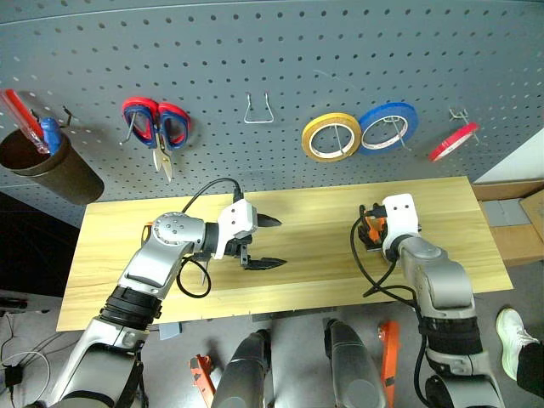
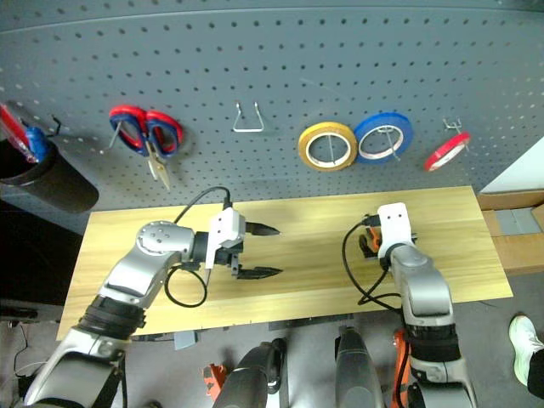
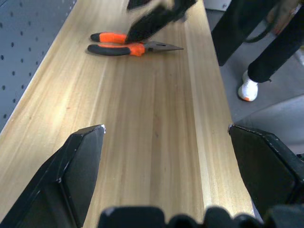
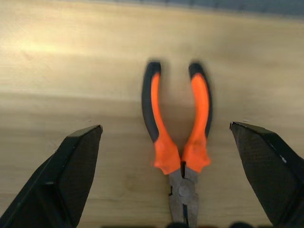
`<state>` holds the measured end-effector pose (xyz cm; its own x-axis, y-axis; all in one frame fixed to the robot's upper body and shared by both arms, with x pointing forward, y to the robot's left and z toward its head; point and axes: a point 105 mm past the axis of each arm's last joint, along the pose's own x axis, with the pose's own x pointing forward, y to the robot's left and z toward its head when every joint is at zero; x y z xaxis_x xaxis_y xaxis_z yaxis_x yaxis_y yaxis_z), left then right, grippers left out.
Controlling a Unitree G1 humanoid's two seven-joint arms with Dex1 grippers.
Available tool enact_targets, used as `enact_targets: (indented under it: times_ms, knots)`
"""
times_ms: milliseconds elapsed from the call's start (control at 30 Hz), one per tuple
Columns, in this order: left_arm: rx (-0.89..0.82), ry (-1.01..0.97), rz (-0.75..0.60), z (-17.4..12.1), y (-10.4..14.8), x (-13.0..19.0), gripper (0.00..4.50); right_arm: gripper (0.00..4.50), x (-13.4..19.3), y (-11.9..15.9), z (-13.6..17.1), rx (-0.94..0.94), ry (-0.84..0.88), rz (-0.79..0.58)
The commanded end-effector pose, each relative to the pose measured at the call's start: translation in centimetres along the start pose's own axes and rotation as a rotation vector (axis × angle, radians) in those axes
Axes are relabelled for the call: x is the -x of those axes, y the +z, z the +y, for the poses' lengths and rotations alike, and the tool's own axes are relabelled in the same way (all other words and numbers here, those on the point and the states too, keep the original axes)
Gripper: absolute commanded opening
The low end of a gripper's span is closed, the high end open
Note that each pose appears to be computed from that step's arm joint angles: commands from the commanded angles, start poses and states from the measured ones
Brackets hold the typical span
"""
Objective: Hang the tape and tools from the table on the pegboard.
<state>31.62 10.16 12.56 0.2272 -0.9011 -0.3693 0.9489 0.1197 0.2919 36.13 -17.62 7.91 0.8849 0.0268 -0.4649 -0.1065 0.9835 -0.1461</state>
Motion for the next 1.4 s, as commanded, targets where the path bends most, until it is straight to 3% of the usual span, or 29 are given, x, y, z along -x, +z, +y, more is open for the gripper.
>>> enact_targets:
  times_ms: [33, 667, 767, 900, 1067, 1267, 1400]
  knots:
    - [-0.031, -0.014, -0.017, -0.3, 0.9, -0.3, 4.5, 4.48, -0.7, 0.1, -0.4, 0.004, 0.01, -0.005]
    - [-0.038, 0.008, -0.011, -0.4, 0.8, -0.2, 4.5, 4.48, -4.1, -1.3, -2.4, -0.074, 0.026, 0.096]
    - [-0.039, 0.01, -0.009, -0.4, 0.7, -0.3, 4.5, 3.88, -4.1, -1.7, -2.7, -0.083, 0.02, 0.123]
    - [-0.037, 0.013, -0.01, -0.4, 0.7, -0.3, 4.5, 2.73, -4.0, -2.1, -2.4, -0.075, 0.039, 0.146]
    - [-0.025, 0.017, -0.01, -0.6, 0.5, -0.2, 4.5, 2.73, -3.5, -2.5, -1.8, -0.065, 0.056, 0.156]
    - [0.019, 0.089, -0.042, -0.2, 0.5, 0.4, 4.5, 2.73, -0.6, 1.6, -0.2, 0.118, 0.12, -0.05]
    - [0.054, 0.186, -0.079, 0.4, 0.7, 1.3, 4.5, 2.73, 3.7, 4.0, 2.5, 0.161, 0.216, -0.242]
